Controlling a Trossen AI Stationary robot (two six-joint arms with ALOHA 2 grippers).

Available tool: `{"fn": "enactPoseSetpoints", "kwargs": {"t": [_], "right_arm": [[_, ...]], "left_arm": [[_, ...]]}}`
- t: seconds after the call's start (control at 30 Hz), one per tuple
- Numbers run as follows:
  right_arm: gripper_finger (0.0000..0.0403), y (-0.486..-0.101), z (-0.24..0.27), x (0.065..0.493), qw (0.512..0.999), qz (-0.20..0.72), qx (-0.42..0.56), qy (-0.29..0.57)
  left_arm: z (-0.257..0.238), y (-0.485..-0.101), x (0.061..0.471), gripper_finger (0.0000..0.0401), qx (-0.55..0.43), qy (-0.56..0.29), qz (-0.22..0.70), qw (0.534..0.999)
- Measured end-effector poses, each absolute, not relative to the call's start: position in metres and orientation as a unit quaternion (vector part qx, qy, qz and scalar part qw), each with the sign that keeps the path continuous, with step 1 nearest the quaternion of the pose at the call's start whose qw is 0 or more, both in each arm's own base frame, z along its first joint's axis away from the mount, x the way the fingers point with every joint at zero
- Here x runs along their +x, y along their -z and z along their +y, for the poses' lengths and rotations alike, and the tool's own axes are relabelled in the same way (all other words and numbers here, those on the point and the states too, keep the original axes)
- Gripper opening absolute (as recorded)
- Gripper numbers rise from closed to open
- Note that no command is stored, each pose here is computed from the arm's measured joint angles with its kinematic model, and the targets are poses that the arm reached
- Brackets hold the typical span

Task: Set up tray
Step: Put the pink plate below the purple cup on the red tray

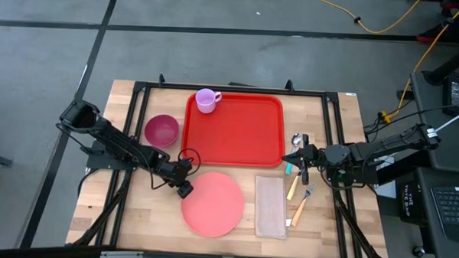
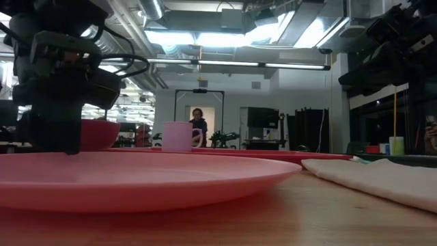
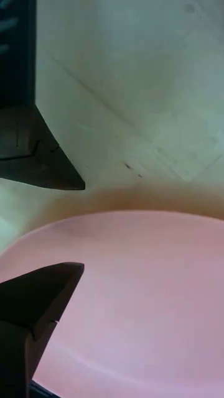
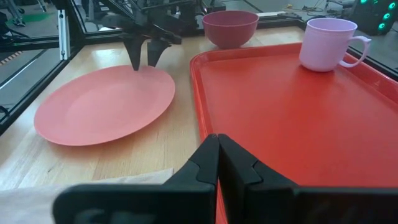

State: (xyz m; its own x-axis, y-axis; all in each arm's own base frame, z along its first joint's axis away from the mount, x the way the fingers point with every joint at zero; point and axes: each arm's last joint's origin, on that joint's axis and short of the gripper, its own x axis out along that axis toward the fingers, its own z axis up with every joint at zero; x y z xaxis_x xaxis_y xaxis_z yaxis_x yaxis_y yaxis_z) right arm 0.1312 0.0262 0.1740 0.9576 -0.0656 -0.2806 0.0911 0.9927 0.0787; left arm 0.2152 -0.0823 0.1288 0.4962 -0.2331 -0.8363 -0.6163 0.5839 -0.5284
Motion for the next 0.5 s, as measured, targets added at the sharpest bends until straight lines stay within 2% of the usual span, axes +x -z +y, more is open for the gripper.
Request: {"fn": "enactPoseSetpoints", "kwargs": {"t": [0.5], "right_arm": [[0.0009,-0.174,0.026,0.131,0.988,0.141,0.047,0.039]], "left_arm": [[-0.091,-0.119,0.223,0.0191,-0.446,-0.108,0.485,0.744]]}}
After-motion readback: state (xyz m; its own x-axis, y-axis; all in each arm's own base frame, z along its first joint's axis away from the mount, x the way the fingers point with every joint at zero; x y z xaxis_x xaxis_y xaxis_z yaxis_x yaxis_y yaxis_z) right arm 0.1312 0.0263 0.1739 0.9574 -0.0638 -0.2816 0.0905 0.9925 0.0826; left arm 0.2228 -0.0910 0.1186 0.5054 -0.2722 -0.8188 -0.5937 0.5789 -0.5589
